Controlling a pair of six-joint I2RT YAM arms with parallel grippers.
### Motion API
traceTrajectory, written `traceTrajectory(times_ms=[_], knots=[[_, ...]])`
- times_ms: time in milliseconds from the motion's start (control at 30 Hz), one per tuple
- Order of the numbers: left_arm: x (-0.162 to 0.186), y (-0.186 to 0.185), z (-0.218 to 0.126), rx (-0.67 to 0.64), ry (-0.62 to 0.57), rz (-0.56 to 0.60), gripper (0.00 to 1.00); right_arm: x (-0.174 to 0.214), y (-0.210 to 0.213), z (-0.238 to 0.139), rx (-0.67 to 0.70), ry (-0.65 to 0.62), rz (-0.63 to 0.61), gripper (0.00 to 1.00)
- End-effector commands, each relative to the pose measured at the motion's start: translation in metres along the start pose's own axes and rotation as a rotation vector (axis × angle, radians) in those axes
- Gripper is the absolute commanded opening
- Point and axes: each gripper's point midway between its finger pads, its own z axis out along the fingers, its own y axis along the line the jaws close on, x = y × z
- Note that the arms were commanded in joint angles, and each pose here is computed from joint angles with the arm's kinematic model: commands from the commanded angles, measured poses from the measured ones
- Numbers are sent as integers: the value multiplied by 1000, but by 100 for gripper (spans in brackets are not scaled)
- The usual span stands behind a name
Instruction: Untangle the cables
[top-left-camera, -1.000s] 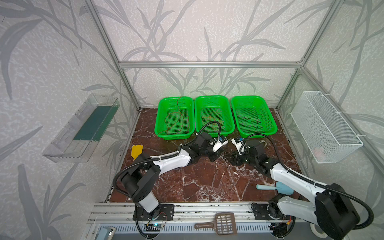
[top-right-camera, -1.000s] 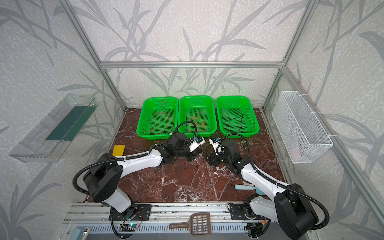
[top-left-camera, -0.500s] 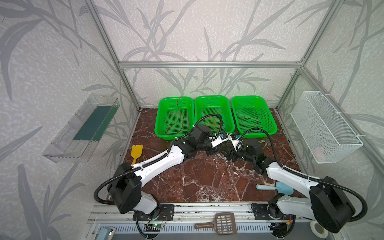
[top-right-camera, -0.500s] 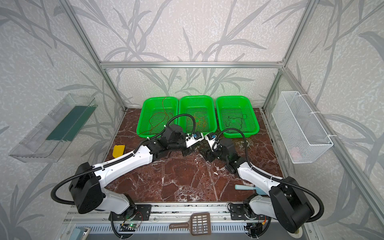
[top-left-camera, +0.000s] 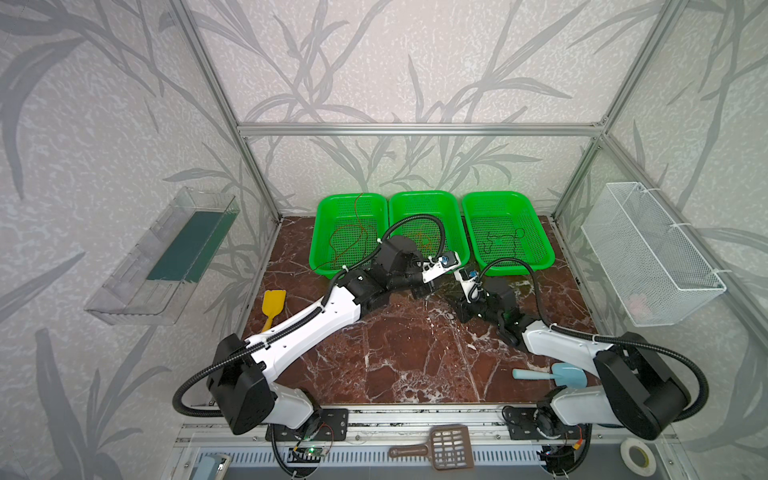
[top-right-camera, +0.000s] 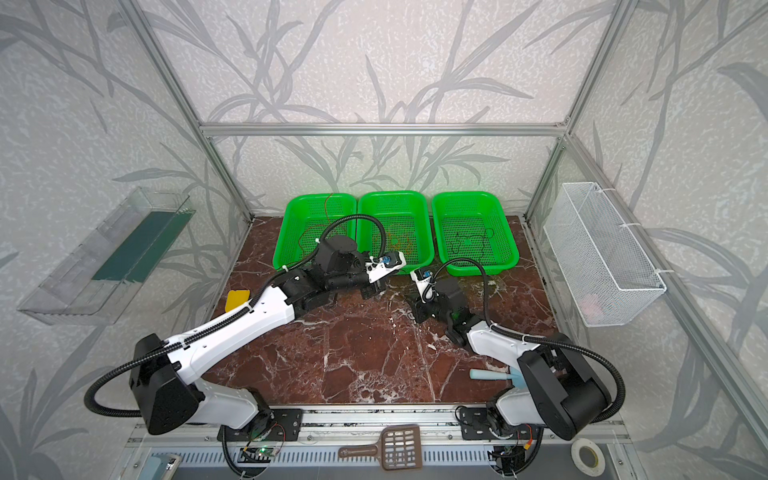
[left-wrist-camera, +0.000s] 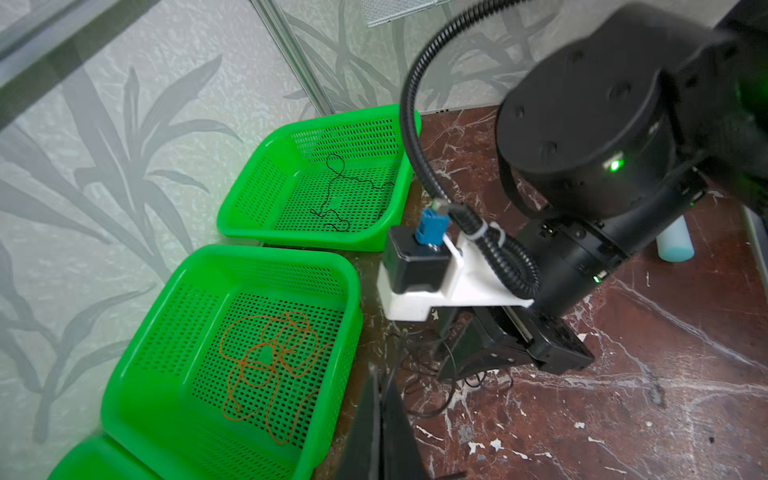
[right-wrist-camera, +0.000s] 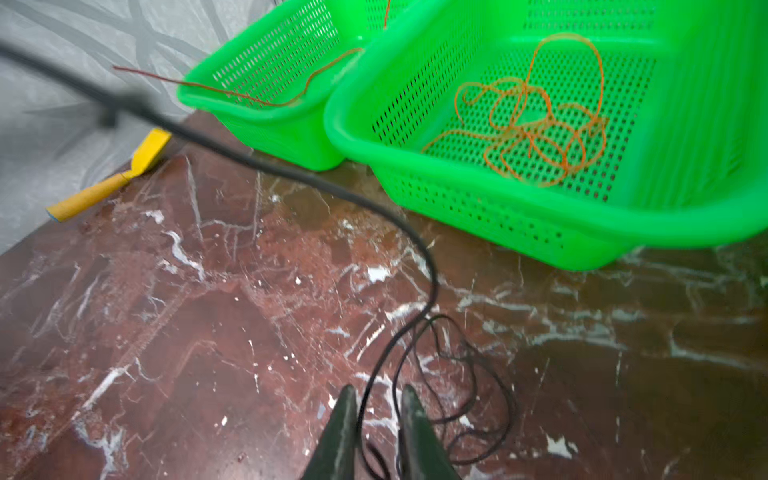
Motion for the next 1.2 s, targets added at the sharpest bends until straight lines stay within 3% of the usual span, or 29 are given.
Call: traceTrajectory(times_ms=[0,200,633,867,1033,1167], knots=[[-33,24,-22,-64,-93,46,0,10,-13,2,71,9,54,13],[-54,57,-46,-134,-187,27,0,41,-34,0,178,98,104,4],[-84,106,-78,-265,-256,102,0,67,-55,-5,304,219,147,2],[-122,113,-91,-233,-353,141,0,55,-36,3,192,203,135,14],[-131,104,-86,-165,-392,141,0,43,-21,4,106,180,99,38],[-128,102,-82,-153,-391,139,0,14,-17,-8,110,97,63,50]])
